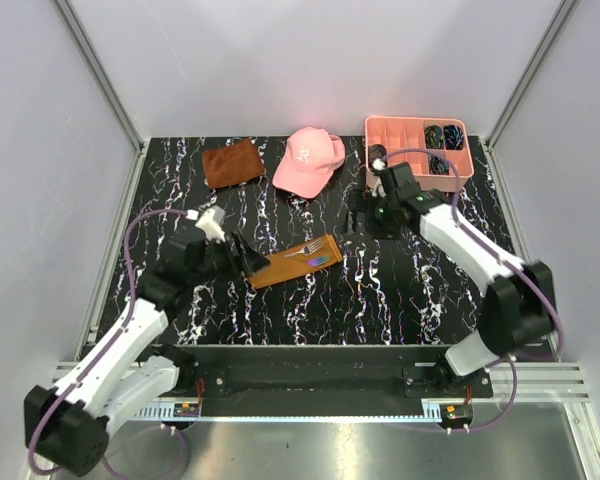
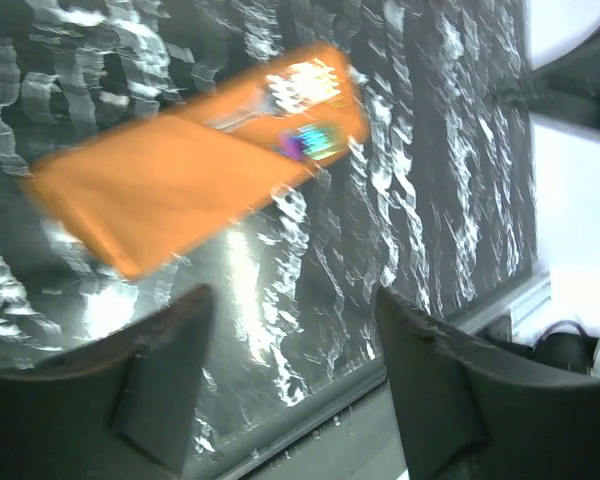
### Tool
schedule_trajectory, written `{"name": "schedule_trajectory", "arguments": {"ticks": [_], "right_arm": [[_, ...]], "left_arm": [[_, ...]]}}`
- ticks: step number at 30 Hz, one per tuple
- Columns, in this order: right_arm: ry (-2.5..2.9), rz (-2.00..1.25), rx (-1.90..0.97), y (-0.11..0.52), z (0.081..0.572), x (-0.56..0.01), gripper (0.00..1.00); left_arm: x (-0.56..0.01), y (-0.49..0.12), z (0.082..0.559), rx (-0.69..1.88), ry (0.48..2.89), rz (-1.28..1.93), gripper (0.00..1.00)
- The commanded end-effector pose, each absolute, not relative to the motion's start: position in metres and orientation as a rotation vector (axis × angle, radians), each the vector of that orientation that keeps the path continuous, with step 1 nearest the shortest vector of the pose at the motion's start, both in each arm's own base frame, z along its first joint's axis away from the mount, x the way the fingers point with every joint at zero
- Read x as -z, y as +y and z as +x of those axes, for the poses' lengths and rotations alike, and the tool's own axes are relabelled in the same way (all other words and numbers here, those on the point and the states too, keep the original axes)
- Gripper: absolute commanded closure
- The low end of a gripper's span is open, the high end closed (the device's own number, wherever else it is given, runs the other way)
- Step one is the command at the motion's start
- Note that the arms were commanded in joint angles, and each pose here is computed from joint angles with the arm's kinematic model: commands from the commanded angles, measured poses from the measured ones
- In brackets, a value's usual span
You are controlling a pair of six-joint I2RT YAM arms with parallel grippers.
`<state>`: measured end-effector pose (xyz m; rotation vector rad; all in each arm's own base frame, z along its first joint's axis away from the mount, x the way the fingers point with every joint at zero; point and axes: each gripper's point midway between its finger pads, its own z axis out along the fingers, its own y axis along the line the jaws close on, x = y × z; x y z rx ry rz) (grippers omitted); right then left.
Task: Fold the napkin into a case and place the utensils inside
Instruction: Reset both arms
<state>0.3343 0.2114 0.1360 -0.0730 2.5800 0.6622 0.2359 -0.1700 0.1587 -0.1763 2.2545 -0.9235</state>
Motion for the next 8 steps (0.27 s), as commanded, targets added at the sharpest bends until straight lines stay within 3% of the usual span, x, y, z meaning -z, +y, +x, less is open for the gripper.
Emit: {"name": "schedule_trajectory", "arguments": {"ticks": [1,6,8], "right_arm": [[2.582,0.197,-0.200,0.134,0.300,-0.134,0.00],[2.440,0.145,-0.434,0.145,0.275,-0.133,0.00],[2.330,0.134,-0.568,0.155,0.269,-0.162,0.00]], "left_arm": [[-0.190,-0.208,0.200,0.973,2.154,0.070,0.28],[-0.200,-0.230,0.181,1.015,2.080,0.161,0.25],[-0.217,-0.237,0.175,1.050,2.034,0.196,0.21]]}}
